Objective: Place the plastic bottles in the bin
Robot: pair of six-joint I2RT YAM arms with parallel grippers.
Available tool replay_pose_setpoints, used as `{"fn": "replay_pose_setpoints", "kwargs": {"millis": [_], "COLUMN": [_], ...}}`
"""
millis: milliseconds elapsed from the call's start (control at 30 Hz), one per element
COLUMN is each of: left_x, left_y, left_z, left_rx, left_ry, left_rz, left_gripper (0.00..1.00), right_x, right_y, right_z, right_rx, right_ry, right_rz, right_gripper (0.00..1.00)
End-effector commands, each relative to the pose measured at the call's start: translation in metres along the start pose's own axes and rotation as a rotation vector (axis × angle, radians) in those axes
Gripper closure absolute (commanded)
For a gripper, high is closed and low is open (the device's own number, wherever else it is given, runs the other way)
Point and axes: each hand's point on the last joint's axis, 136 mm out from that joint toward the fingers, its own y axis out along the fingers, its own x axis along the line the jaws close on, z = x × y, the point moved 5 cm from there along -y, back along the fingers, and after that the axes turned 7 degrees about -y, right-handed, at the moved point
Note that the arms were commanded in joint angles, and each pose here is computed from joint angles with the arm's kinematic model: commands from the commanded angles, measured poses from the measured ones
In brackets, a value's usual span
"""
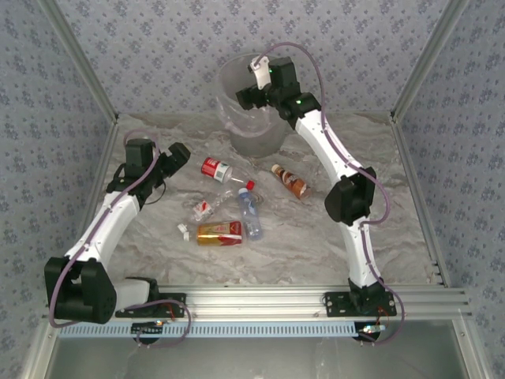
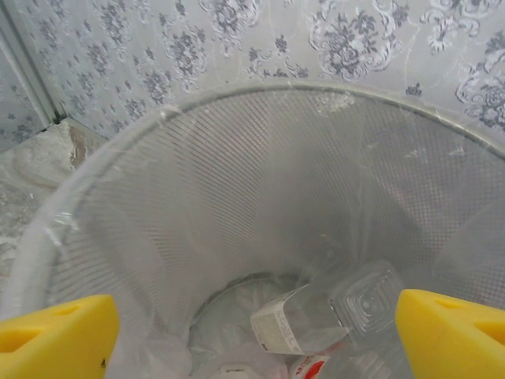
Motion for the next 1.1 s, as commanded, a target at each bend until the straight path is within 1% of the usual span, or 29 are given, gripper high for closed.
{"fn": "replay_pose_setpoints", "kwargs": {"millis": [0, 233, 433, 633, 733, 800, 900, 967, 1067], "left_x": [0.001, 0.009, 0.02, 0.03, 0.022, 0.015, 0.011, 0.008, 0.003], "left_y": [0.004, 0.011, 0.015, 0.015, 0.019, 0.023, 0.028, 0.034, 0.047], "left_z": [0.0, 0.004, 0.015, 0.023, 0.03, 0.033, 0.037, 0.04, 0.047], "left_rx": [0.012, 0.038, 0.09, 0.126, 0.183, 0.193, 0.166, 0.169, 0.186], "left_ry": [0.015, -0.001, 0.002, -0.011, -0.026, -0.02, -0.004, -0.013, -0.046], "left_rz": [0.001, -0.045, -0.085, -0.118, -0.068, -0.056, -0.132, -0.169, -0.18], "left_gripper": [0.01, 0.0, 0.01, 0.01, 0.01, 0.01, 0.01, 0.0, 0.0], "right_x": [-0.001, -0.005, -0.005, 0.001, 0.003, 0.004, 0.008, 0.01, 0.012], "right_y": [-0.039, -0.073, -0.106, -0.138, -0.154, -0.165, -0.177, -0.184, -0.195], "right_z": [-0.034, -0.047, -0.035, -0.003, 0.019, 0.032, 0.057, 0.069, 0.08], "right_rx": [-0.069, -0.122, -0.156, -0.141, -0.111, -0.09, -0.051, -0.038, -0.033], "right_ry": [-0.014, 0.027, 0.092, 0.172, 0.214, 0.243, 0.294, 0.321, 0.345], "right_rz": [0.005, 0.047, 0.084, 0.112, 0.139, 0.161, 0.18, 0.188, 0.194], "right_gripper": [0.06, 0.01, 0.0, 0.0, 0.0, 0.0, 0.0, 0.0, 0.0]}}
